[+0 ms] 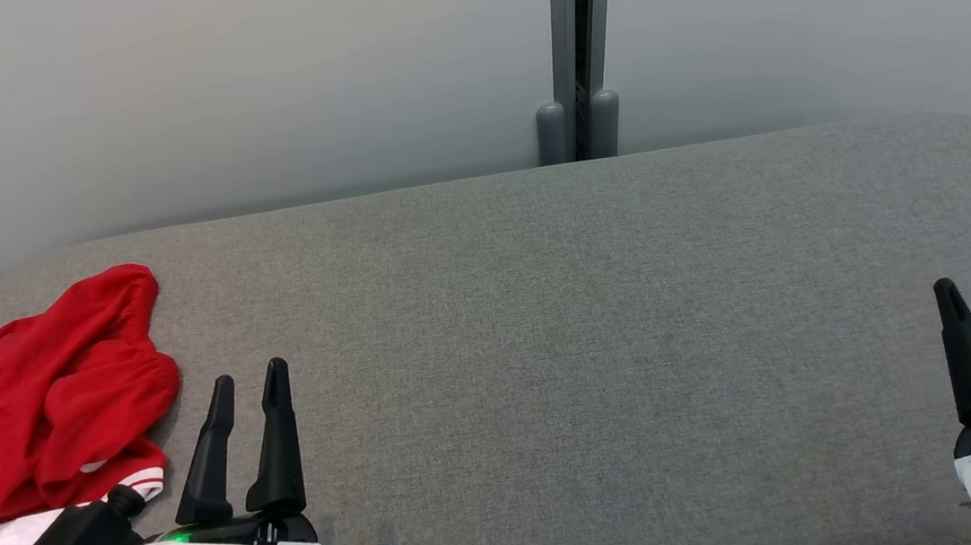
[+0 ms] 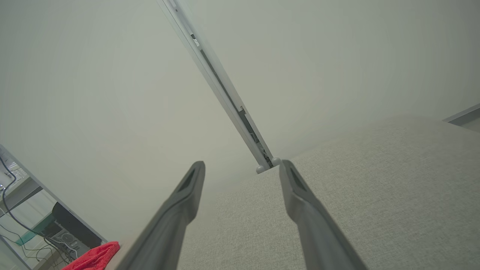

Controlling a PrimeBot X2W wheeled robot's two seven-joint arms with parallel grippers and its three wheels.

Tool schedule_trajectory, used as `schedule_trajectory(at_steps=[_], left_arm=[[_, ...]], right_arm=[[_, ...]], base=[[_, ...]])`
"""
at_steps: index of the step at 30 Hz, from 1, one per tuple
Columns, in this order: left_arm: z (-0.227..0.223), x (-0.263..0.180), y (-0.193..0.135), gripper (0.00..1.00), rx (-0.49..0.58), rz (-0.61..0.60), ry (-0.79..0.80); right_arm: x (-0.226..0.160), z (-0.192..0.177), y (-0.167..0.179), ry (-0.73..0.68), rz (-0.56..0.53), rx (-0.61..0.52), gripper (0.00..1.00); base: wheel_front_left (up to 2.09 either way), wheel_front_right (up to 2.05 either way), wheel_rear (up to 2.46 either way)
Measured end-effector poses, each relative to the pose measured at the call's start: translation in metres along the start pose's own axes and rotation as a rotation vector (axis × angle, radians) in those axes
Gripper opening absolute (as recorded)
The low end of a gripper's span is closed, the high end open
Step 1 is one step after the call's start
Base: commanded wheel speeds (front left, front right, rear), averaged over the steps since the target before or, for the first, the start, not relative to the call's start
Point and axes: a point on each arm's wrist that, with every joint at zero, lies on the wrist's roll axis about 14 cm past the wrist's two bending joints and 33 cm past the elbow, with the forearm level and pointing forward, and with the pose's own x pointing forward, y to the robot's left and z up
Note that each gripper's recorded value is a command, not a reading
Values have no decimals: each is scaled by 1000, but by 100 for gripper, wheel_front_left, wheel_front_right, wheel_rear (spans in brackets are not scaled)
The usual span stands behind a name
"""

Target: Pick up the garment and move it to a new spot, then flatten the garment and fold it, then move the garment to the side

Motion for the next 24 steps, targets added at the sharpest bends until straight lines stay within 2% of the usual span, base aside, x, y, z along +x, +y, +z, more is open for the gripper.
schedule_trajectory(at_steps=[16,24], left_arm=[[-2,1,6,100,245,1,33],[-5,0,13,100,331,23,57]], right_arm=[[11,-17,17,29,66,-214,100],[13,-28,19,54,81,-300,100]], base=[[0,0,0],[0,0,0]])
